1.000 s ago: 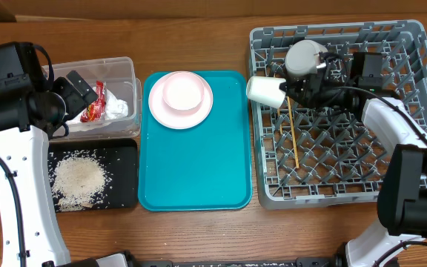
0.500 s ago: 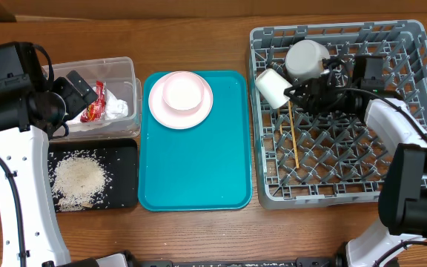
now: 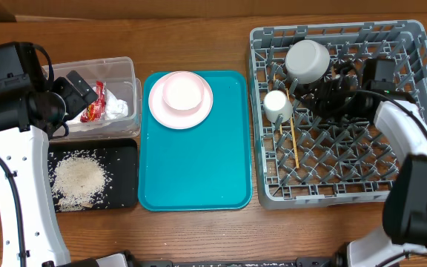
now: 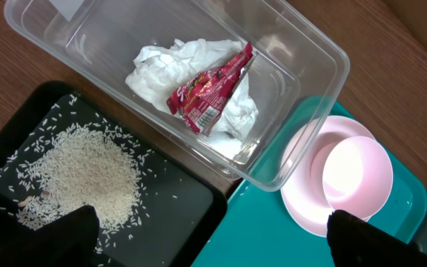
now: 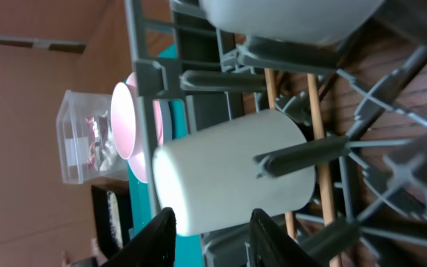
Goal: Sort waste into correct bins and load items into the dishwasher
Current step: 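Set the cup upright in the rack and open the right gripper, then move the right gripper to the pink bowl on the pink plate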
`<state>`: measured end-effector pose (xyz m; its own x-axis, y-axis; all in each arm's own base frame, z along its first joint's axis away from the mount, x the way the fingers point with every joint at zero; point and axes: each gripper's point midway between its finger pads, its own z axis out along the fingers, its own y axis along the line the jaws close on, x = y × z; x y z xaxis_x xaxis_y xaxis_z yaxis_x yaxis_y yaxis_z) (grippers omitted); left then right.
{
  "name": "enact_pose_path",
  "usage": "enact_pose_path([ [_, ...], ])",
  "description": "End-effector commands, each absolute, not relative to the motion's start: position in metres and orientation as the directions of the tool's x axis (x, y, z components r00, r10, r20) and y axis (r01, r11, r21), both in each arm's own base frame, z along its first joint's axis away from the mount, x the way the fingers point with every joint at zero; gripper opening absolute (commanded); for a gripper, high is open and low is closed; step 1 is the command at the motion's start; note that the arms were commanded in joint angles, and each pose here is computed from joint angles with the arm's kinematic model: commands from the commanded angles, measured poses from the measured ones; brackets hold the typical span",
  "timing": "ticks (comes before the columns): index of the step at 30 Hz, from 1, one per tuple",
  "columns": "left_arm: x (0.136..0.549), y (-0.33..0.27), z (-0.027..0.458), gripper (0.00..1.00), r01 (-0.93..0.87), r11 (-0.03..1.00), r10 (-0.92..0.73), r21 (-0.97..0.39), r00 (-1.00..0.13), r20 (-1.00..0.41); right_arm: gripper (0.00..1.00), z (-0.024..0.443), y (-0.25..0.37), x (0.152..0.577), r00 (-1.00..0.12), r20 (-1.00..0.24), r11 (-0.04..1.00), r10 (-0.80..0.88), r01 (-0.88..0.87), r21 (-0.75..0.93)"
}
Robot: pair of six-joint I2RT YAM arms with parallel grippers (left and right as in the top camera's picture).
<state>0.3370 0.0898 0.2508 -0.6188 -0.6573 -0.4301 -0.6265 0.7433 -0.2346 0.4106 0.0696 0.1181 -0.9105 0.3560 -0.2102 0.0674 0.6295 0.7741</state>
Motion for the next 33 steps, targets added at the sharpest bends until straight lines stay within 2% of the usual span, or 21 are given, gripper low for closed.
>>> enact_pose_path([
  [1,0.337,0.09,0.262,1.0,-0.614,0.754,-0.642,-0.235,-0.611,-0.463,0.34,0.159,0.058,0.41,-0.859,-0.365,0.714,0.36,0.002,0.7],
  [8,0.337,0.09,0.262,1.0,-0.614,0.754,-0.642,-0.235,-0.611,-0.463,0.34,0.214,0.094,0.393,-0.799,-0.54,0.794,0.266,-0.136,0.593],
  [11,0.337,0.09,0.262,1.0,-0.614,0.753,-0.642,-0.235,-0.611,-0.463,0.34,0.22,0.122,0.387,-0.77,-0.609,0.857,0.188,-0.174,0.484],
  [16,0.337,0.09,0.262,1.0,-0.614,0.753,-0.642,-0.235,-0.611,-0.463,0.38,0.221,0.184,0.377,-0.717,-0.696,0.899,0.043,-0.277,0.34],
  [21,0.337,0.09,0.262,1.0,-0.614,0.753,-0.642,-0.235,-0.611,-0.463,0.4,0.229,0.265,0.362,-0.557,-0.814,0.857,-0.163,-0.488,0.163],
  [27,0.337,0.09,0.262,1.0,-0.614,0.754,-0.642,-0.235,-0.611,-0.463,0.56,0.209,0.347,0.35,-0.368,-0.869,0.757,-0.33,-0.654,-0.011],
  [30,0.337,0.09,0.262,1.0,-0.614,0.753,-0.642,-0.235,-0.611,-0.463,0.63,0.184,0.369,0.352,-0.333,-0.866,0.724,-0.373,-0.688,-0.047],
  [33,0.337,0.09,0.262,1.0,-0.614,0.753,-0.642,-0.235,-0.611,-0.463,0.66,0.154,0.378,0.359,-0.343,-0.85,0.717,-0.4,-0.695,-0.057],
])
